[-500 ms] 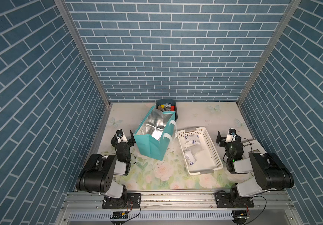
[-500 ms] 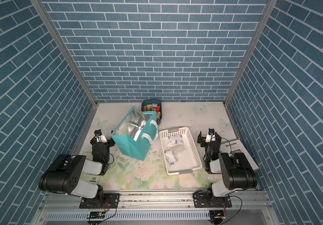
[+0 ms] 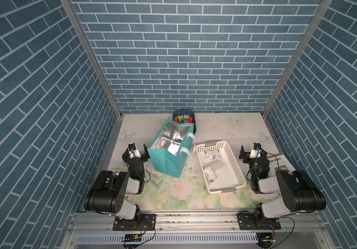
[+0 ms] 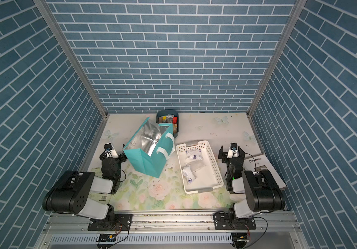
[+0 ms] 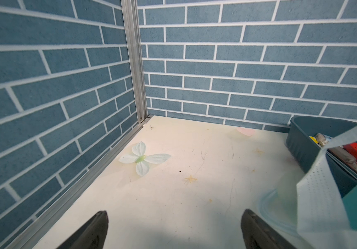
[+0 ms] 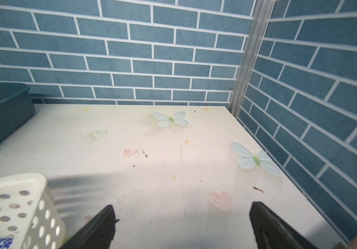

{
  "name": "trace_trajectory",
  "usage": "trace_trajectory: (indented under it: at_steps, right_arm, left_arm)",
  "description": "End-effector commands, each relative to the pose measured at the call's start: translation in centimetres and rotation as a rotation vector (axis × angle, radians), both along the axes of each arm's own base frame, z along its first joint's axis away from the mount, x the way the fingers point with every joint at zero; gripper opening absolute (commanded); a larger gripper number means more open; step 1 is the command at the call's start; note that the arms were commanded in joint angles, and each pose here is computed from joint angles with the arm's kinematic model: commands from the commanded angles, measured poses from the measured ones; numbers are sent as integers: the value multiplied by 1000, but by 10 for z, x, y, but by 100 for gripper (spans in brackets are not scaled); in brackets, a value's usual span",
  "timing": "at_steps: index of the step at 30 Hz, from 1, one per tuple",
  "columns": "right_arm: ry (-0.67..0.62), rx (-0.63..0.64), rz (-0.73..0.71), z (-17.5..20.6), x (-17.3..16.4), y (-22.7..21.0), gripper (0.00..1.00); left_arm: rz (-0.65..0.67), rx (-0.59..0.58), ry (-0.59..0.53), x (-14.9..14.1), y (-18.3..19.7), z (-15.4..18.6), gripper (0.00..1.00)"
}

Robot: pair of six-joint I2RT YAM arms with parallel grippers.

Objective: Place the ice pack in the delivery bag
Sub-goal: Pick up the delivery bag from the center of the board.

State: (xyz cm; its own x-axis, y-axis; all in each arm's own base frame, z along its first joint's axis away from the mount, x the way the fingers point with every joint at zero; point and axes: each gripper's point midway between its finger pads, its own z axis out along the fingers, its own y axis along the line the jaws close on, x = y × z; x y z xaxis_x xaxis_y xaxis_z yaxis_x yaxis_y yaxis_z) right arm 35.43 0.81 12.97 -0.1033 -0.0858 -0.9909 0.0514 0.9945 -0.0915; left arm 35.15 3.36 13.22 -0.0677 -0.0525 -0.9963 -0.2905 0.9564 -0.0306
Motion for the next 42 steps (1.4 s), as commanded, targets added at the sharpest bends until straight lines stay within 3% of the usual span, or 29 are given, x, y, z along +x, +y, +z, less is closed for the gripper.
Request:
trace_trajectory:
  at_steps: [1, 5, 8, 12, 14, 18, 22, 26, 28, 30, 35, 42]
  right_arm:
    - [-85, -20, -47, 30, -11, -7, 100]
    - [15, 70, -103, 35, -9, -14, 100]
    - [31, 164, -133, 48, -16, -18, 100]
    - [106, 389, -183, 54, -37, -20, 100]
    - [139, 478, -156, 54, -48, -13, 100]
    - [118, 523, -35, 69, -62, 5, 100]
    - [76, 555, -48, 72, -73, 1, 100]
    - [56, 538, 79, 79, -79, 19, 100]
    - [52, 530, 159, 82, -81, 32, 100]
    - [72, 528, 199, 79, -80, 39, 100]
    - [169, 518, 252, 67, -75, 52, 100]
    - [228, 520, 309, 59, -71, 65, 100]
  left_arm:
    - [31, -7, -111, -19, 8, 25, 99]
    - [85, -69, -95, -37, 17, 32, 100]
    - [251, -168, 6, -51, 40, 30, 100]
    - [477, -361, 31, -86, 65, 39, 100]
    - [540, -478, -23, -104, 70, 45, 100]
    - [261, -587, -103, -95, 35, 76, 100]
    - [24, -675, -128, -86, -1, 123, 100]
    - [-145, -625, 2, -69, -34, 170, 100]
    - [-271, -586, 122, -53, -61, 179, 100]
    - [-304, -535, 226, -45, -77, 189, 100]
    - [-410, -293, 332, -43, -128, 212, 100]
    - [-327, 5, 552, -22, -153, 188, 100]
